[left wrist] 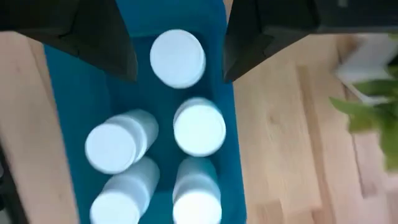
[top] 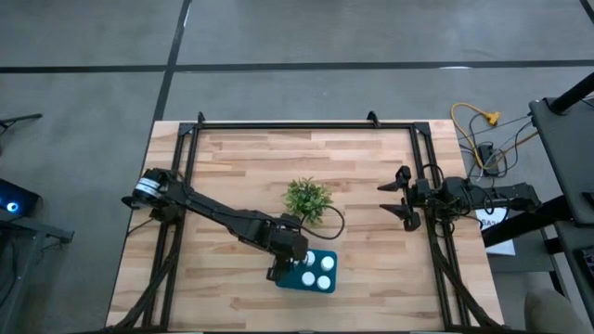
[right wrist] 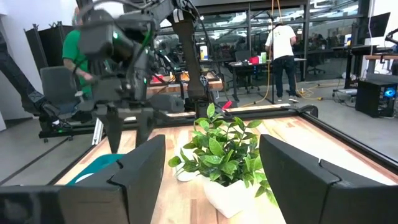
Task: Pick and place pill bottles into a basket
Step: Put the white medicine bottle into the blue bin
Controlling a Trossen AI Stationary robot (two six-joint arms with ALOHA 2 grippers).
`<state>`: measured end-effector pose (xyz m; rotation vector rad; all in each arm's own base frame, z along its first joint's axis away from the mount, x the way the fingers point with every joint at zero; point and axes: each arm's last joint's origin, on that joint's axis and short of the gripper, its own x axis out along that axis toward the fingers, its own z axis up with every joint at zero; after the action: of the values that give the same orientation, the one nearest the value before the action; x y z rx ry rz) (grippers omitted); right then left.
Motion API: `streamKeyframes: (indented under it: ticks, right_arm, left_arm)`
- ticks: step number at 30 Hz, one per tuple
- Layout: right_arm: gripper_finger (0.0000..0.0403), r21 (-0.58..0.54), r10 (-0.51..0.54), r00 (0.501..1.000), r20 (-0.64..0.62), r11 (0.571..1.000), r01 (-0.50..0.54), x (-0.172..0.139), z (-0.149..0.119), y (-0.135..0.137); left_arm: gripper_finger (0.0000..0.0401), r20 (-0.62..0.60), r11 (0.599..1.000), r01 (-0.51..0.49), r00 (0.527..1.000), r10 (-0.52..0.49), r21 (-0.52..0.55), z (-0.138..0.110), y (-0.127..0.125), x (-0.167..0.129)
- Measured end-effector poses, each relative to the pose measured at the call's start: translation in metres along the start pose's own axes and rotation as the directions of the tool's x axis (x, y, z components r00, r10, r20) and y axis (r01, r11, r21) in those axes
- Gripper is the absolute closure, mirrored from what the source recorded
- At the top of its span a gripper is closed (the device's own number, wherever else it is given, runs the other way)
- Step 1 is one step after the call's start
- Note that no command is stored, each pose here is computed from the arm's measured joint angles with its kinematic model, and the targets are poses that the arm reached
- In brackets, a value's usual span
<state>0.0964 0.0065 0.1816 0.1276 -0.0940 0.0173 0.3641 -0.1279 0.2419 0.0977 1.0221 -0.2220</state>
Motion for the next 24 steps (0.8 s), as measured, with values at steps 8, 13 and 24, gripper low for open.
streamKeyframes:
  ticks: [8, 13, 24]
  right_arm:
    - [0.0147, 0.0, 0.0, 1.0, 0.0, 1.0, 0.0, 0.0, 0.0, 0.0]
    - [0.0152, 0.0, 0.0, 1.0, 0.001, 1.0, 0.0, 0.0, 0.0, 0.0]
    - [0.0147, 0.0, 0.0, 1.0, 0.001, 1.0, 0.0, 0.0, 0.0, 0.0]
  left_arm:
    - [0.0185, -0.096, 0.993, -0.112, 0.989, 0.114, 0.023, -0.008, 0.015, -0.019]
    - [0.0185, -0.148, 0.987, -0.162, 0.976, 0.16, 0.002, -0.013, 0.031, -0.02]
    - [0.0185, -0.169, 0.984, -0.178, 0.97, 0.175, -0.008, -0.025, 0.049, -0.023]
